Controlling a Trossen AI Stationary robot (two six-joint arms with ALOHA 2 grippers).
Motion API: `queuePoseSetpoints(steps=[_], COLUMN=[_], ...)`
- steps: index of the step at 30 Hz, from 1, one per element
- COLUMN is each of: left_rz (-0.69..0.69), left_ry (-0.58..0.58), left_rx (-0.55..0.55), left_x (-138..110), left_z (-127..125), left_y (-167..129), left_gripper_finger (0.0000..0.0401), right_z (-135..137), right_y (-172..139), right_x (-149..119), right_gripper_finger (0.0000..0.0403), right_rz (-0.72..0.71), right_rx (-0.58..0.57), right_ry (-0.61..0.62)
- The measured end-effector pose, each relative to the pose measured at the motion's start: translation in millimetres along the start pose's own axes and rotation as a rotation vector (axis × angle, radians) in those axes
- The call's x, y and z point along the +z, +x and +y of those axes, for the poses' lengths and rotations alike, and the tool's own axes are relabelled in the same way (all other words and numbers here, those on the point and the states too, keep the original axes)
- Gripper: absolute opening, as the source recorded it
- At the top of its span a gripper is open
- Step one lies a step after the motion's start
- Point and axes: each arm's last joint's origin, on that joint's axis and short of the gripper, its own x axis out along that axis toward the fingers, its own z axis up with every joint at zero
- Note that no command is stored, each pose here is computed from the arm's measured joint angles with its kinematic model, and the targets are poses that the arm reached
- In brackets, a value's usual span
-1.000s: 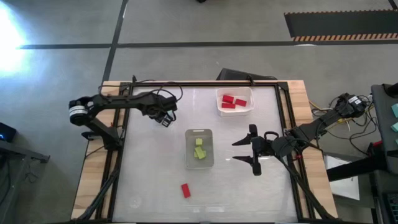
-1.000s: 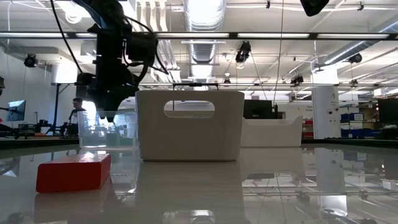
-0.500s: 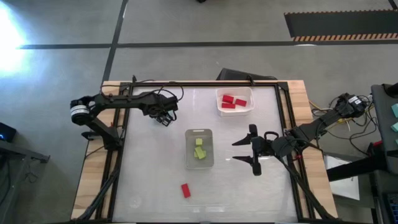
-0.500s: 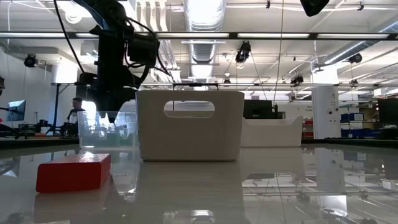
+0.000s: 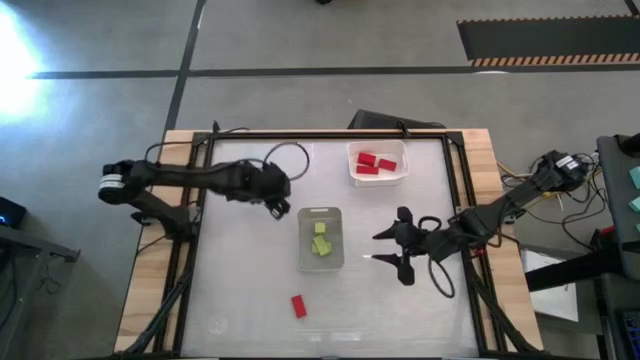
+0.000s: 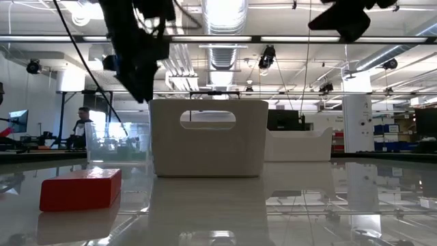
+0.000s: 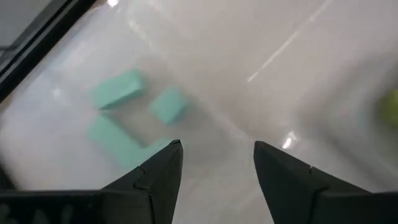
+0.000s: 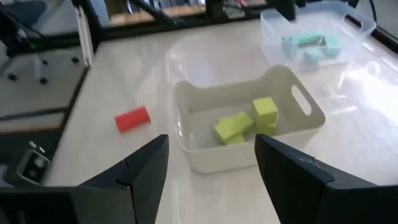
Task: Sort & place blocks by color
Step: Put the red block into the white bin
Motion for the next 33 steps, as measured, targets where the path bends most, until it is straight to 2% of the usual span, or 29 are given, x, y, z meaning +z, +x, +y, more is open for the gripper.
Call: queuePoseSetpoints(steps=[6, 11, 15, 18, 22, 27, 33], left_rz=[-0.078, -0.095, -0.121, -0.199, -0.313, -0.318, -0.296], left_ry=[0.109, 0.250, 0.343, 0.350, 0.379, 0.430, 0.690], left_rx=[-0.160, -0.342, -0.530, -0.729, -0.901, -0.877, -0.787], left_x=[-14.7, -39.9, -65.0, -80.4, -94.8, -108.4, -125.0], left_z=[-41.7, -76.7, -102.3, -123.6, -145.4, -169.9, -199.8], left_y=[-41.4, -76.6, -105.6, -124.7, -143.6, -135.5, -101.3], left_gripper_finger=[0.0182, 0.0182, 0.0182, 0.0182, 0.0182, 0.0182, 0.0183], right_z=[1.1, 0.2, -0.8, -1.5, -1.8, -1.9, -1.9], right_y=[7.6, 4.8, -0.5, -3.2, -4.1, -4.1, -4.3], right_x=[-6.5, -5.2, -1.0, 0.6, 1.1, 0.8, 1.0], right_gripper_finger=[0.0228, 0.0228, 0.0228, 0.0228, 0.0228, 0.0228, 0.0228], right_rz=[0.043, 0.042, 0.017, 0.008, 0.004, 0.007, 0.007], right_rx=[-0.018, -0.016, -0.009, -0.006, -0.004, -0.005, -0.004], right_ry=[-0.075, -0.136, -0.147, -0.158, -0.172, -0.177, -0.176])
